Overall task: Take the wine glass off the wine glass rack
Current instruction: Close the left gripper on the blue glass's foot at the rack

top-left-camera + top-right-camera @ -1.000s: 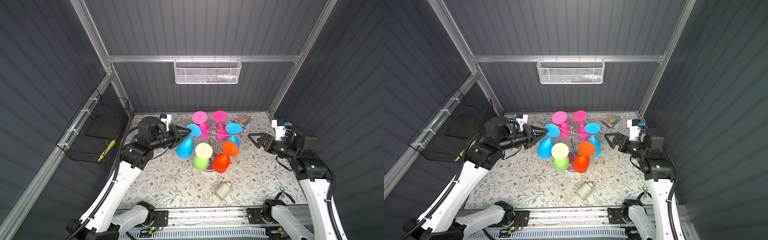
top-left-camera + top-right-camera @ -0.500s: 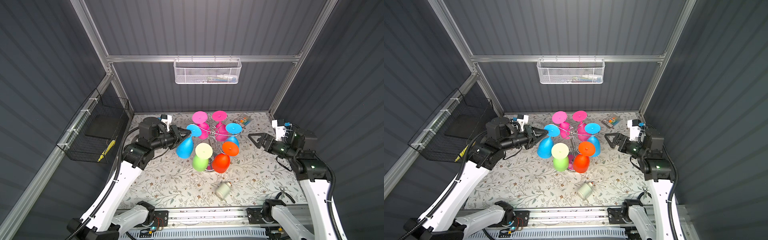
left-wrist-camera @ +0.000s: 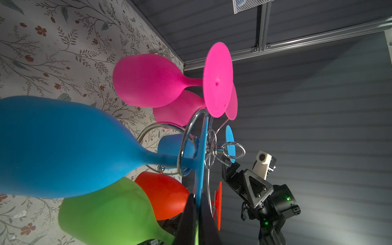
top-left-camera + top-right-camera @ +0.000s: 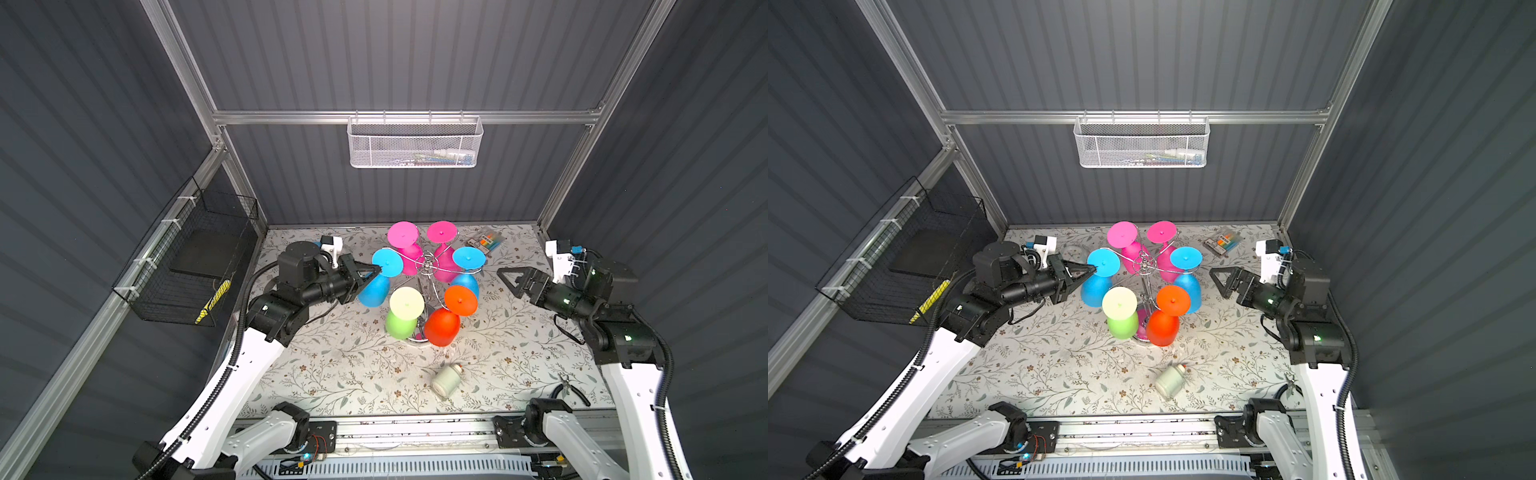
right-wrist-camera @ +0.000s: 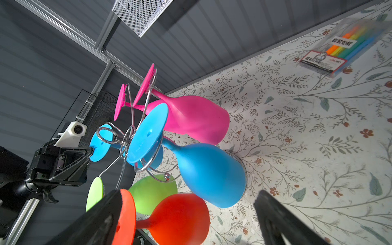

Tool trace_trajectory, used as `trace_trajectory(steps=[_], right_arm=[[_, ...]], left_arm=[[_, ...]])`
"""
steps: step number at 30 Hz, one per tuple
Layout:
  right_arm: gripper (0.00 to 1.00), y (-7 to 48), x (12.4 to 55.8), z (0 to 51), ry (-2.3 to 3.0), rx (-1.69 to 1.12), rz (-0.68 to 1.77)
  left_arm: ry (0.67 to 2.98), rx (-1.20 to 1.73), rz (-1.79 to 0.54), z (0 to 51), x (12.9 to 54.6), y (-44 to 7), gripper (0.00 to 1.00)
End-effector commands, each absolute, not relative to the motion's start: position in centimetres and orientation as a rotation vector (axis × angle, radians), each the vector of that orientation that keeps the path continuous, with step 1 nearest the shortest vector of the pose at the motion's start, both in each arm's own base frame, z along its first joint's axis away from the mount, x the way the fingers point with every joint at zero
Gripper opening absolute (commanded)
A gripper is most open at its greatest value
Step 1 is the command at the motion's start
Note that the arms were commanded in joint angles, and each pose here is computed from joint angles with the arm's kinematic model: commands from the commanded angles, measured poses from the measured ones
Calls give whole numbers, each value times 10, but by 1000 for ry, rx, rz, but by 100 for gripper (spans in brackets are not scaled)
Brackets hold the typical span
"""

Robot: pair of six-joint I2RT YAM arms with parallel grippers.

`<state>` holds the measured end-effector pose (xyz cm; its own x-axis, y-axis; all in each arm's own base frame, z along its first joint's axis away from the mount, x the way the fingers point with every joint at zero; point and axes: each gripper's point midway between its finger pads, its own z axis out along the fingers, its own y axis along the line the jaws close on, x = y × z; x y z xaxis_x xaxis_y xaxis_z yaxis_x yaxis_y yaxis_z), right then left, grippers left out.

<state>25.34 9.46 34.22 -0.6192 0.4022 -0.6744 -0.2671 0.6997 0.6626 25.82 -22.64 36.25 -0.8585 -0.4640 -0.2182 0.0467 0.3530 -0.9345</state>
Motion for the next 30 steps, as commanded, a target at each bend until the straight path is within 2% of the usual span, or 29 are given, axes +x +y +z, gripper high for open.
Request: trace_trajectory(steps=[1, 30], right_arm=[[99, 95, 249, 339, 2033, 112, 965], [99, 96, 249, 345, 2023, 112, 973]], left_arm=[[2122, -360, -1557, 374, 255, -225, 0], [1968, -358, -1597, 410, 261, -221, 0]])
